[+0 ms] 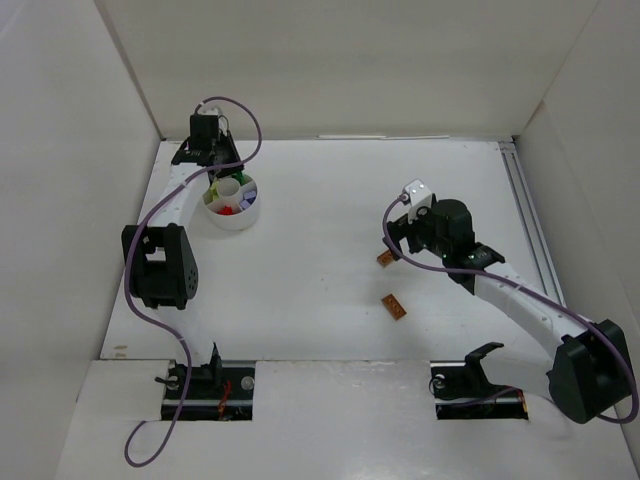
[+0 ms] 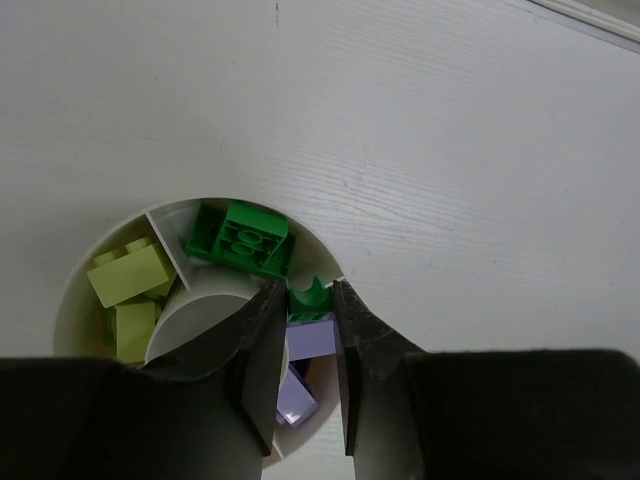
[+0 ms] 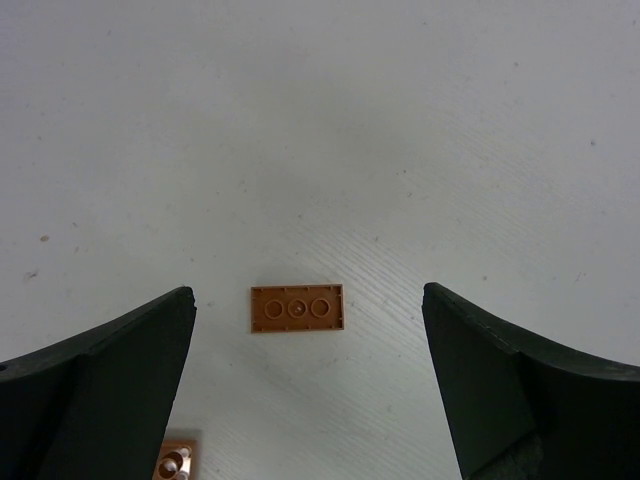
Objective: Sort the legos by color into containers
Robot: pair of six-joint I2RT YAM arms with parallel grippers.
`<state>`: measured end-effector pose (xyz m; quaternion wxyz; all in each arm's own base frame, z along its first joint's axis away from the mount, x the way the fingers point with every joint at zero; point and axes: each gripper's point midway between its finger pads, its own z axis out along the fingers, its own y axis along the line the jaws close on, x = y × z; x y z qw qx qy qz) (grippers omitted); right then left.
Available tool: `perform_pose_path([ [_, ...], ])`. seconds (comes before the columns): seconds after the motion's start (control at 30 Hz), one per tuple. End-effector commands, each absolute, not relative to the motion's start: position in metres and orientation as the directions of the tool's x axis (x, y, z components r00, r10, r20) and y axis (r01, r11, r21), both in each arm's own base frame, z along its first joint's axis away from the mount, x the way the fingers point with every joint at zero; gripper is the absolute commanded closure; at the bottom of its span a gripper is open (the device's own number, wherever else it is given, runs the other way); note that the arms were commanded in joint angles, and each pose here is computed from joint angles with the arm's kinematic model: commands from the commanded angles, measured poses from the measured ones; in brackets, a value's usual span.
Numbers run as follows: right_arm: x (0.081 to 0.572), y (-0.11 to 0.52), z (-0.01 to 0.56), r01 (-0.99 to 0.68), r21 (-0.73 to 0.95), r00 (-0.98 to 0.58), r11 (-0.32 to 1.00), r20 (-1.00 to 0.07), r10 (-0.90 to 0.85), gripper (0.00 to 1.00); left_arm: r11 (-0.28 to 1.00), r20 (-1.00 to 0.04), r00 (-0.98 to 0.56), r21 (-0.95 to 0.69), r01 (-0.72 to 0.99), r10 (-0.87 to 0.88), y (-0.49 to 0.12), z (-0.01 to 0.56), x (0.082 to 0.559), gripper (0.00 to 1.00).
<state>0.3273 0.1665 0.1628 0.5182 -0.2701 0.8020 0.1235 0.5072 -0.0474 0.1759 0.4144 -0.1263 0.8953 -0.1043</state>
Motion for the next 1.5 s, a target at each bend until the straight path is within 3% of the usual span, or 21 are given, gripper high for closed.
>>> perform_pose_path([
  [0.0,0.333,0.171,0.186,-0.561,-0.074,-0.272,0.825,-0.924,-0.269,0.00,0.950,-0.744,-0.598,-0.292,-0.110,-0.297,-0.048,0.196,0.513,0.77],
  [0.13,0.334,0.167,0.189,-0.553,-0.076,-0.267,0.830,-0.927,-0.263,0.00,0.951,-0.746,-0.596,-0.286,-0.116,-0.298,-0.046,0.198,0.513,0.72],
  [0.23,0.334,0.167,0.189,-0.553,-0.076,-0.267,0.830,-0.927,-0.263,0.00,0.952,-0.742,-0.600,-0.280,-0.126,-0.297,-0.044,0.196,0.512,0.58],
  [0.43,0.332,0.165,0.191,-0.537,-0.063,-0.271,0.841,-0.931,-0.243,0.00,0.948,-0.758,-0.581,-0.308,-0.084,-0.298,-0.051,0.216,0.509,0.51],
  [0.47,0.334,0.159,0.191,-0.509,-0.076,-0.274,0.857,-0.930,-0.245,0.00,0.946,-0.766,-0.570,-0.318,-0.066,-0.298,-0.054,0.223,0.509,0.42],
  [0.5,0.334,0.155,0.187,-0.494,-0.057,-0.301,0.868,-0.925,-0.232,0.00,0.943,-0.781,-0.548,-0.330,-0.043,-0.298,-0.056,0.236,0.506,0.28],
  [0.53,0.332,0.153,0.170,-0.461,-0.008,-0.380,0.888,-0.902,-0.205,0.00,0.940,-0.789,-0.537,-0.339,-0.023,-0.298,-0.059,0.243,0.503,0.00],
  [0.6,0.337,0.136,0.160,-0.315,0.043,-0.474,0.948,-0.872,-0.118,0.00,0.928,-0.797,-0.523,-0.372,0.033,-0.301,-0.073,0.249,0.493,0.00],
  [0.67,0.327,0.131,0.132,-0.110,0.179,-0.614,0.978,-0.786,0.075,0.00,0.903,-0.809,-0.491,-0.419,0.096,-0.324,-0.098,0.274,0.472,0.00],
  [0.77,0.325,0.147,0.116,0.007,0.259,-0.643,0.966,-0.739,0.203,0.00,0.868,-0.818,-0.462,-0.464,0.176,-0.343,-0.128,0.281,0.438,0.00],
  [0.87,0.325,0.152,0.095,0.100,0.220,-0.694,0.970,-0.683,0.227,0.02,0.833,-0.797,-0.456,-0.520,0.189,-0.395,-0.144,0.274,0.409,0.00],
  [0.97,0.333,0.160,0.087,0.140,0.219,-0.716,0.966,-0.651,0.251,0.12,0.812,-0.783,-0.492,-0.537,0.227,-0.381,-0.168,0.262,0.387,0.00],
  [1.3,0.341,0.181,0.032,0.238,0.209,-0.806,0.949,-0.503,0.313,0.19,0.806,-0.728,-0.587,-0.556,0.201,-0.355,-0.199,0.216,0.341,0.00],
  [1.47,0.341,0.182,0.016,0.272,0.203,-0.811,0.941,-0.478,0.338,0.31,0.775,-0.729,-0.599,-0.573,0.266,-0.333,-0.216,0.219,0.329,0.00],
])
